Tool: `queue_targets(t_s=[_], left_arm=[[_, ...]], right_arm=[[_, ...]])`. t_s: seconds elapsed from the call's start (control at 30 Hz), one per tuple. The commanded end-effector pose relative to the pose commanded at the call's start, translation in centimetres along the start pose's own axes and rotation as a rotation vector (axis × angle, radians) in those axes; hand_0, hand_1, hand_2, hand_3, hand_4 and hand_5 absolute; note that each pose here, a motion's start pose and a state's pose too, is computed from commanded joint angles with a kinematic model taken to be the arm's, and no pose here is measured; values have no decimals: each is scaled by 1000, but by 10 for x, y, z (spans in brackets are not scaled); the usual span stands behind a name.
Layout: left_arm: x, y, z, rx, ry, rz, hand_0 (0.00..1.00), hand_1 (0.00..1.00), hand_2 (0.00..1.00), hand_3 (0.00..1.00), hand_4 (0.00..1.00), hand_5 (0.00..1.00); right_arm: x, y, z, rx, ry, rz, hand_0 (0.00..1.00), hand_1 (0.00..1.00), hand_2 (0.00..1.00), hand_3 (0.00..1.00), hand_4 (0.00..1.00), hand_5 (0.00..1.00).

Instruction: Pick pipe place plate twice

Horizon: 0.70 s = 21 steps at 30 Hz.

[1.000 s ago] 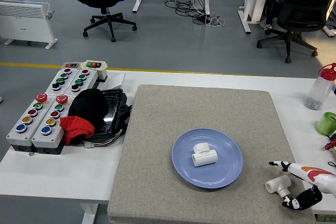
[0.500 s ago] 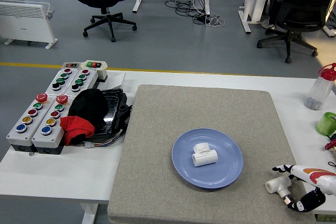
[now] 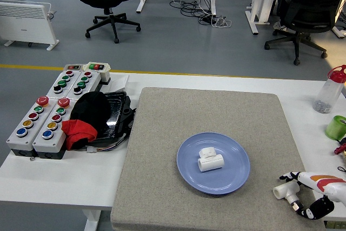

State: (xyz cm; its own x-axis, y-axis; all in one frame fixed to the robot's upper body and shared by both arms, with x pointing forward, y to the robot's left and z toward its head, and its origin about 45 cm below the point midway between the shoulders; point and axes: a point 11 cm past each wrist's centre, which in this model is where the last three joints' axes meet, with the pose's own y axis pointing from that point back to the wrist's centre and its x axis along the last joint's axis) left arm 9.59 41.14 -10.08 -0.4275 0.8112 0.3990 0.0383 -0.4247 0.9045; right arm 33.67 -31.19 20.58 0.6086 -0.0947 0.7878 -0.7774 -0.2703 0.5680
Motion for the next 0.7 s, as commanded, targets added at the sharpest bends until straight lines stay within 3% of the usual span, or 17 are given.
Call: queue_targets(t_s=[0.03,0.2,0.23,0.4,0.43,0.6,0.63,0.7], left_arm=[[0,0,0,0,-1,0,720,762,725,677,415,998],[0,0,-1,2,-3,0,720,762,725,677,415,998],[0,0,-2,3,-3,0,721,761,725,677,415,998],[0,-1,-3,4,-5,1,721,761,725,677,415,998],[0,-1,-3,5,-6,1,720,761,725,678,414,998],[0,-1,-5,8,-8,1,720,761,725,678,414,998],[0,-1,-5,9,-9,1,720,761,725,677,414,998],[1,-1,-6,10,-10,1,720,761,725,677,414,998]], right_arm=[[0,0,0,3,2,2,699,729,784,861,770,231],[-2,-2,1,4,8,3,699,729,784,861,770,231],[-3,-2,1,3,9,3,607,662,702,828,733,188],[-4,-3,1,4,10,2,607,662,702,828,733,188],[-4,-3,1,6,11,5,514,604,649,807,708,166],[-4,-3,-1,14,9,13,514,604,649,807,708,166],[-4,-3,-2,15,8,14,458,562,598,791,697,167],[-4,-3,-2,18,6,17,458,562,598,791,697,167]])
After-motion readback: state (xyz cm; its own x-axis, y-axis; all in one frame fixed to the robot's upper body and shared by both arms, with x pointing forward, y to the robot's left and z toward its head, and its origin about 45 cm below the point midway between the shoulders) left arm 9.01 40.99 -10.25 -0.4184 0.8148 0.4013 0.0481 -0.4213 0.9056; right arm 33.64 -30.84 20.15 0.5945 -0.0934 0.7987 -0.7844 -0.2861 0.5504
